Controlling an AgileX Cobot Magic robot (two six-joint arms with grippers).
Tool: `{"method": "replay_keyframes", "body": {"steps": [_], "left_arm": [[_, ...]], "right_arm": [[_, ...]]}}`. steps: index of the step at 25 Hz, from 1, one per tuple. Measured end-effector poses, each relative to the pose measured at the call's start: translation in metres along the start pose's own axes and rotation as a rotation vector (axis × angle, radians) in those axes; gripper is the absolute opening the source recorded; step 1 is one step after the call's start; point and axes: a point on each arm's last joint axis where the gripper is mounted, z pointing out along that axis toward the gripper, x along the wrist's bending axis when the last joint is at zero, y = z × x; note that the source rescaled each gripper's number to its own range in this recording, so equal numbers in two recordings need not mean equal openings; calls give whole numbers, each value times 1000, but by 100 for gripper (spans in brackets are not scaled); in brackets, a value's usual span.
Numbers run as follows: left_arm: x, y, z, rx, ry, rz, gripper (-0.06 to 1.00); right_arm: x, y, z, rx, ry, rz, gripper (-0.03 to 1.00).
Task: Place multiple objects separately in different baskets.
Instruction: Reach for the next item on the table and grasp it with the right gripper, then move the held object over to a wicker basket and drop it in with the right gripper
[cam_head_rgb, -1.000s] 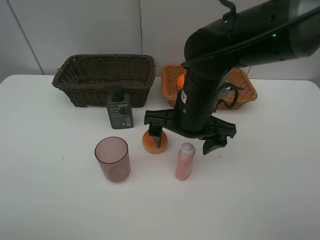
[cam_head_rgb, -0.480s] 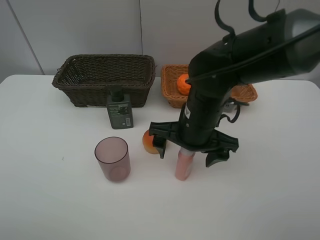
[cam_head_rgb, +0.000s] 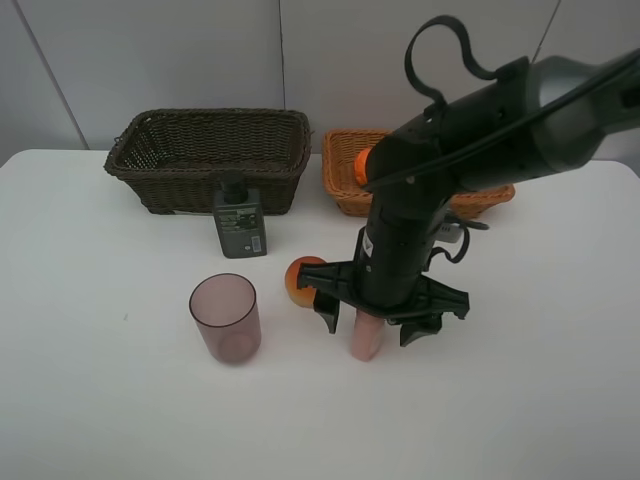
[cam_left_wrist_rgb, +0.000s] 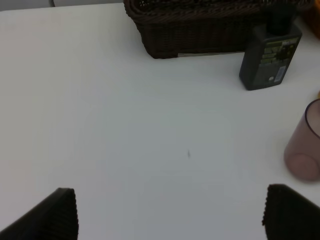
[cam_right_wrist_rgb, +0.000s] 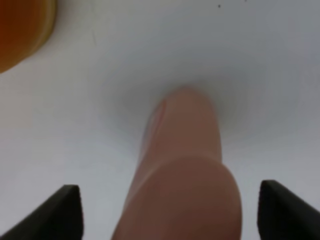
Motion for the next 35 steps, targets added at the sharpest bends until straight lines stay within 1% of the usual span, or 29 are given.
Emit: {"method": "replay_keyframes", "body": {"steps": [1,2,3,4,5,17,19,23,26,30,32,35], "left_arm": [[0,0,0,0,0,0,96],[0,0,0,0,0,0,96],[0,0,0,0,0,0,96],[0,0,0,0,0,0,96],[0,0,0,0,0,0,96],[0,0,0,0,0,0,96],[0,0,0,0,0,0,96],[0,0,0,0,0,0,96],[0,0,0,0,0,0,96],[0,0,0,0,0,0,96],[0,0,0,0,0,0,96],[0,0,0,0,0,0,96]], "right_arm": [[0,0,0,0,-1,-1,60],[0,0,0,0,-1,-1,47],[0,0,0,-1,0,-1,32],[0,0,0,-1,1,-1,14],[0,0,0,-1,0,-1,1],[0,0,0,-1,-1,-1,1],[0,0,-1,-1,1,-31,1],[-1,0,-11,-17,25,-152,1],[0,2,-29,-43,51,-294,0],[10,12,-60,-64,53,-484,0],[15,16,-75,-69,49,-556,0],[24,25,-99,-110,74,-634,0]]}}
